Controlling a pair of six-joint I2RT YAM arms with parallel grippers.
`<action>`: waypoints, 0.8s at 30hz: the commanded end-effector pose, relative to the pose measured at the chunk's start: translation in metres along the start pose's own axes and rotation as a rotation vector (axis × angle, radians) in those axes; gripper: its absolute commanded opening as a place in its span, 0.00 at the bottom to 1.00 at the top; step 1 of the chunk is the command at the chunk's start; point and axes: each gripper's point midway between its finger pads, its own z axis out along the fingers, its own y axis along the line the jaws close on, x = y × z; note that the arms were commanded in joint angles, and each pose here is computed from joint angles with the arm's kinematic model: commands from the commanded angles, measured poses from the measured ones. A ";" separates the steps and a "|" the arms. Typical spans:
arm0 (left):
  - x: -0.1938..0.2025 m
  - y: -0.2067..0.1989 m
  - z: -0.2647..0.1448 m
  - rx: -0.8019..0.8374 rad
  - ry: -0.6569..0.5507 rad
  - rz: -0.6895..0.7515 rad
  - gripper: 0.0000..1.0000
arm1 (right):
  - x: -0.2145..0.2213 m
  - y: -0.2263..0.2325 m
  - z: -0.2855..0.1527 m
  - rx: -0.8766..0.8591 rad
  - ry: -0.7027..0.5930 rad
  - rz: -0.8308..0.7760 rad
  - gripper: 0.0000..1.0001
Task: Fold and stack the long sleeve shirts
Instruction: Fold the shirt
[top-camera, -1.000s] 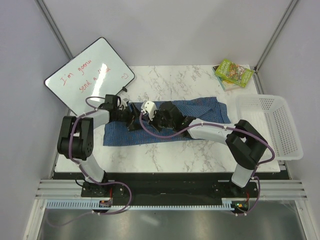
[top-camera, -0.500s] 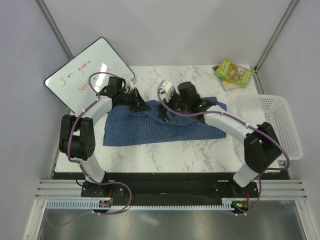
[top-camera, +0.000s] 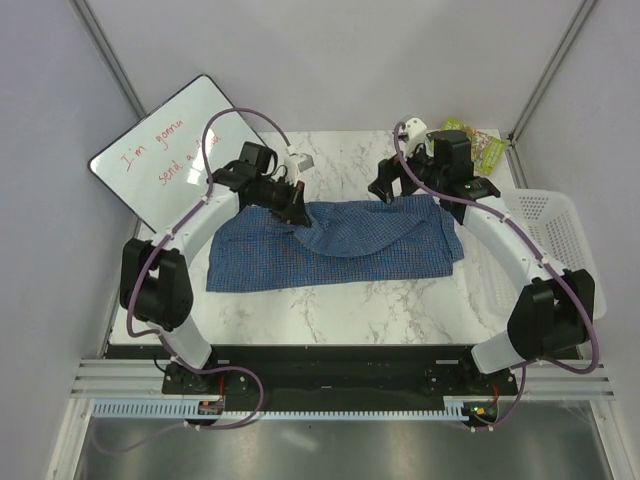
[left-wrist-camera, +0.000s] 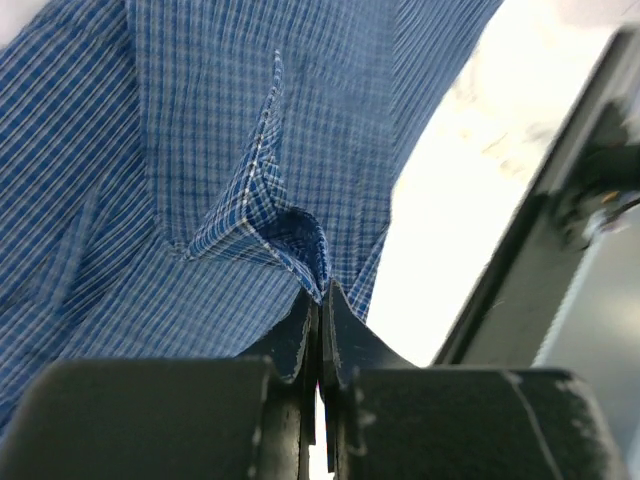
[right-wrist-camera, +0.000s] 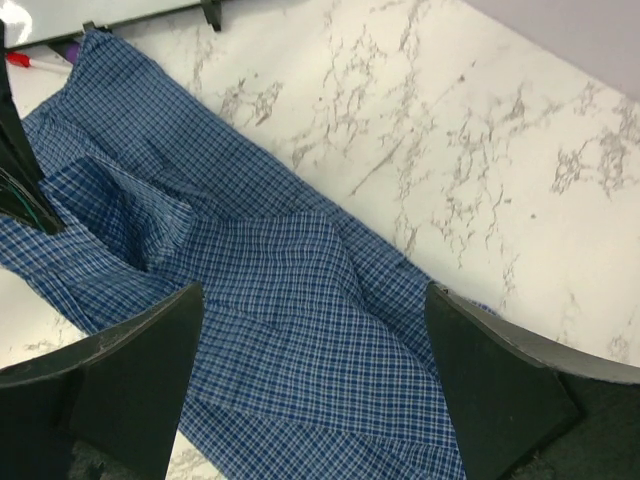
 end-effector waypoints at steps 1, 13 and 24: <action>0.035 0.027 -0.018 -0.124 0.091 0.268 0.02 | 0.022 0.007 0.002 -0.051 0.060 0.033 0.98; 0.038 0.063 -0.033 -0.305 0.053 0.482 0.06 | 0.074 0.004 0.008 -0.062 0.204 0.055 0.98; 0.044 0.075 -0.043 -0.339 0.039 0.612 0.05 | 0.113 0.004 0.012 -0.069 0.300 0.064 0.98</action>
